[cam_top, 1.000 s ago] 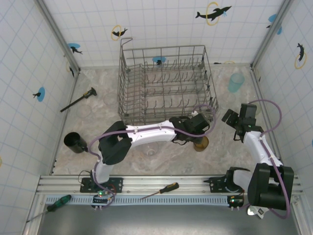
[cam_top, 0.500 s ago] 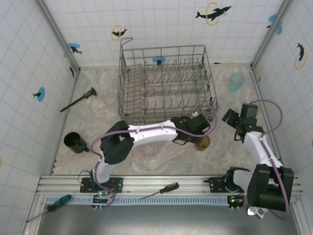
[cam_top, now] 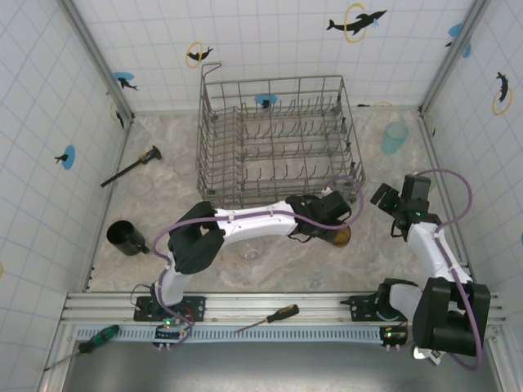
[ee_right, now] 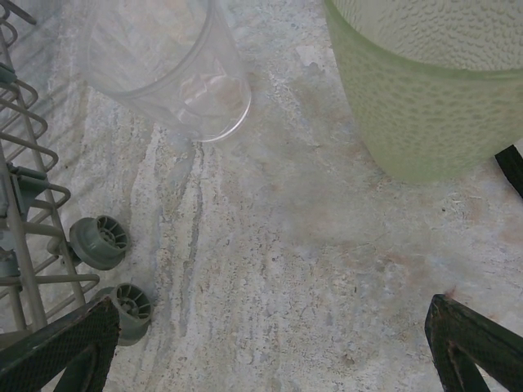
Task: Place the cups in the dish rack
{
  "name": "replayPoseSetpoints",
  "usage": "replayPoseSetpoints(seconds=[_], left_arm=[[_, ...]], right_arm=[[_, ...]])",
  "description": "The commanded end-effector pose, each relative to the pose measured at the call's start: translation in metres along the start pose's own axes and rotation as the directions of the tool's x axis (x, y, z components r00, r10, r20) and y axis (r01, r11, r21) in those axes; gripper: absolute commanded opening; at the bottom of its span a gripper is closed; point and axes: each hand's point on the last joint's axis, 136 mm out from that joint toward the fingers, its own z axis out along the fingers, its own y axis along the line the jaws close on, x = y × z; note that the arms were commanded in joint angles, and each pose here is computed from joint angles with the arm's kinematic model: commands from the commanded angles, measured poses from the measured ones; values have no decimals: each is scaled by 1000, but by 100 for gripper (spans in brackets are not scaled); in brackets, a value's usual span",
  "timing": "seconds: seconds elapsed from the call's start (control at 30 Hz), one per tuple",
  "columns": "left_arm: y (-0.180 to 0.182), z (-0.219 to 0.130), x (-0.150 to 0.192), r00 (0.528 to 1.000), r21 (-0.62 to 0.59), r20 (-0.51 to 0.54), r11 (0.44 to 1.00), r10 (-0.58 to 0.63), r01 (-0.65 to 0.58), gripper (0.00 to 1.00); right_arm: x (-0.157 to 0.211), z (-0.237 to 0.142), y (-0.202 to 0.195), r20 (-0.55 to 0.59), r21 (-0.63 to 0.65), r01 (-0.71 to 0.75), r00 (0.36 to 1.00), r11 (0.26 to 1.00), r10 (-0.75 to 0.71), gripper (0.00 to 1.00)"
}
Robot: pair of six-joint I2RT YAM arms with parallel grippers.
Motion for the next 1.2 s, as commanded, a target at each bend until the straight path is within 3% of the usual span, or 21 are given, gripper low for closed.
replayPoseSetpoints(seconds=[0.0, 1.17], left_arm=[[4, 5, 12, 999, -25, -33, 1000, 7, -8, 0], [-33, -121, -84, 971, 104, 234, 992, 45, -72, 0]], right_arm=[[-3, -3, 0, 24, -18, -18, 1000, 1000, 18, 100], [-71, -59, 17, 108, -60, -66, 992, 996, 72, 100]])
